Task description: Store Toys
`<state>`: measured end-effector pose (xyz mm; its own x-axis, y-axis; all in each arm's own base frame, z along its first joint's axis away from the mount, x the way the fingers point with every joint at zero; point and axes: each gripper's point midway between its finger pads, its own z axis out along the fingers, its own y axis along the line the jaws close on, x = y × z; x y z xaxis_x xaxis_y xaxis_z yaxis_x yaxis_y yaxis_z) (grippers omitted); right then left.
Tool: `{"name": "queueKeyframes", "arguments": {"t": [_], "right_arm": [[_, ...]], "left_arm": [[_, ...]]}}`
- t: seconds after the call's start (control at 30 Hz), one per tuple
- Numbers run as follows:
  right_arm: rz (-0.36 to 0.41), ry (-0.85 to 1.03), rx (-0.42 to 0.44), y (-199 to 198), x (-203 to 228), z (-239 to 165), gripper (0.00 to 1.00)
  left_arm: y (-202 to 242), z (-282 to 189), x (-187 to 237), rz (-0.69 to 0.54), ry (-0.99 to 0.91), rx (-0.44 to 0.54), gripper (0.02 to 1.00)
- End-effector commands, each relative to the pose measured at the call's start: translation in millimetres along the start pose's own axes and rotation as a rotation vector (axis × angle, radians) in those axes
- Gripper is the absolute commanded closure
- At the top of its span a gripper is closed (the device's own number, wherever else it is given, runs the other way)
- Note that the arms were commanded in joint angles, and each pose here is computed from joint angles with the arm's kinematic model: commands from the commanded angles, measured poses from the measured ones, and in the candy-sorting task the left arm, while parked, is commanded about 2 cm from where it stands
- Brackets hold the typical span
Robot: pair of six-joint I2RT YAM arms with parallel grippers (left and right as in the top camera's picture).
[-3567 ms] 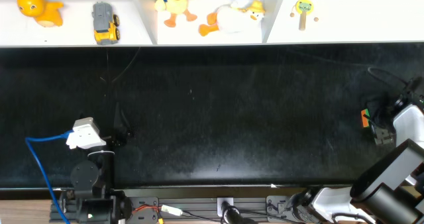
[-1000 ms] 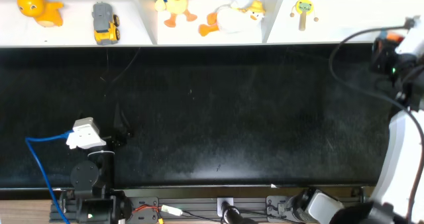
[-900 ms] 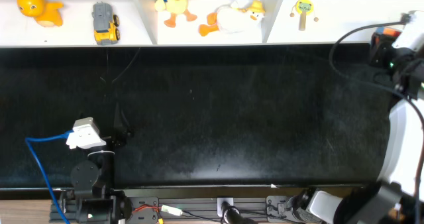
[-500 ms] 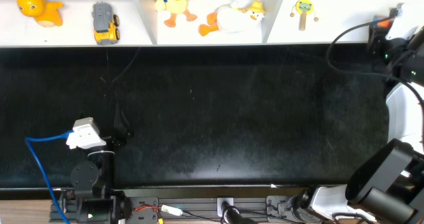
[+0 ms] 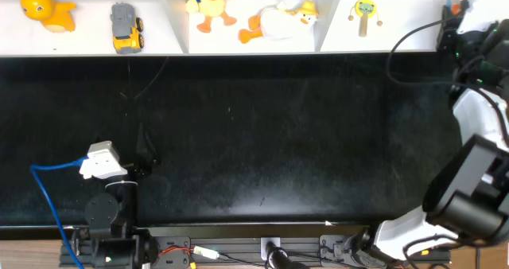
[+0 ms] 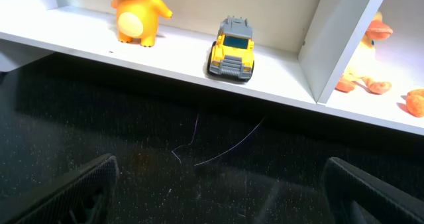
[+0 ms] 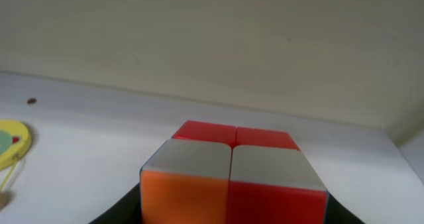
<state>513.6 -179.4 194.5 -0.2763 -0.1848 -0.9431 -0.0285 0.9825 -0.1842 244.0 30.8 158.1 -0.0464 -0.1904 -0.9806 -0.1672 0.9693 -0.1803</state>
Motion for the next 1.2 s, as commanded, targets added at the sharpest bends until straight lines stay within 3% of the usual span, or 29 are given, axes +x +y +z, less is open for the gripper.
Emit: {"name": "queueKeyframes", "arguments": {"t": [0.03,0.13,0.27,0.37,0.73,1.0,1.17,1.2], "right_arm": [[-0.006,-0.038,-0.074,16,-1,10,0.950],[0.033,-0.061,-0.141,27,1,13,0.952],[0.133,-0.052,-0.161,30,14,22,0.954],[0.150,-0.049,-0.202,38,23,26,0.956],[0.212,-0.003,-0.215,42,44,33,0.956],[0.266,0.039,-0.215,44,53,33,0.522],[0.307,0.041,-0.210,43,52,32,0.137],[0.317,0.042,-0.209,42,50,31,0.003]], "left_arm": [[1,0,-1,-0.022,-0.011,-0.006,0.020],[1,0,-1,-0.022,-0.011,-0.006,0.020],[1,0,-1,-0.022,-0.011,-0.006,0.020],[1,0,-1,-0.022,-0.011,-0.006,0.020],[1,0,-1,-0.022,-0.011,-0.006,0.020],[1,0,-1,-0.022,-0.011,-0.006,0.020],[1,0,-1,-0.022,-0.011,-0.006,0.020],[1,0,-1,-0.022,-0.011,-0.006,0.020]]}}
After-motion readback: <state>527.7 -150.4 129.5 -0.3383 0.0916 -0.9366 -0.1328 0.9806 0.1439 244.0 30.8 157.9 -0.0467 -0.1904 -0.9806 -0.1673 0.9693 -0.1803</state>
